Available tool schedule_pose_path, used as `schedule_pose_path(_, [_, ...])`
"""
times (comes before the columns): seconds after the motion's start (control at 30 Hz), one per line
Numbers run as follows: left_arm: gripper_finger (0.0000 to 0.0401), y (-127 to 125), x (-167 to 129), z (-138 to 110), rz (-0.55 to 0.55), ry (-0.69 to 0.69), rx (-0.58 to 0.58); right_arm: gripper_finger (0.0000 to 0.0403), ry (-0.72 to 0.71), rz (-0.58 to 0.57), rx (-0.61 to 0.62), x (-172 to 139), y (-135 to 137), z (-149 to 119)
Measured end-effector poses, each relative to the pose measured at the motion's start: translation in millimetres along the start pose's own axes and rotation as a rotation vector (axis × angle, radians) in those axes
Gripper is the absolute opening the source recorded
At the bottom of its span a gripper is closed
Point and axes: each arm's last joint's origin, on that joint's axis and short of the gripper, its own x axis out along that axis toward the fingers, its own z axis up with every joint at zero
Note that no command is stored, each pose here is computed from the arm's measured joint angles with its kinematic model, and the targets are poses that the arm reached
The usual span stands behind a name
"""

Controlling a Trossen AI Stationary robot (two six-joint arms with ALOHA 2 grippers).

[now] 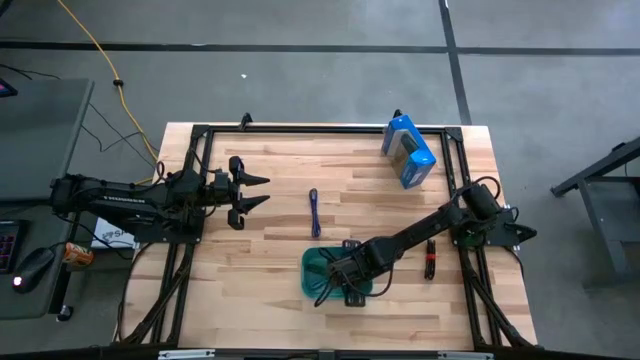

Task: Pick and place USB-C Cables
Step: Put the black violet charger cable into the green bin

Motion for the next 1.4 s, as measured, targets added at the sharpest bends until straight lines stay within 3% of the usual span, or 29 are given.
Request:
schedule_pose_path(0.17, [0.0197, 0, 0, 0, 0.000, 0.003, 0.000, 0.0213, -0.059, -0.076, -0.047, -33, 0, -2])
schedule_pose_path(0.47, [0.0197, 0, 0, 0, 0.000, 0.003, 0.000, 0.0213, -0.132, -0.323, -0.105, -81, 16, -24])
schedule_pose_path(0.6, [0.0197, 0, 0, 0, -0.001, 0.003, 0.000, 0.0213, -0.140, -0.371, -0.051, -80, 10, -46])
schedule_pose_path(0.77, [0.0197, 0, 0, 0, -0.001, 0.002, 0.000, 0.0213, -0.170, -0.352, 0.113, -74, -16, -93])
schedule_pose_path(0.9, [0.0197, 0, 0, 0, -0.001, 0.002, 0.002, 0.0213, -0.424, -0.223, 0.135, -86, -30, -102])
schedule_pose_path(1.07, [0.0197, 0, 0, 0, -0.001, 0.002, 0.004, 0.0213, -0.855, -0.134, -0.080, -111, -39, -99])
schedule_pose_path(1.23, [0.0197, 0, 0, 0, 0.000, 0.002, 0.004, 0.0213, -1.175, -0.270, -0.265, -125, -57, -95])
schedule_pose_path(1.4, [0.0197, 0, 0, 0, 0.000, 0.002, 0.004, 0.0213, -1.249, -0.396, -0.297, -134, -75, -86])
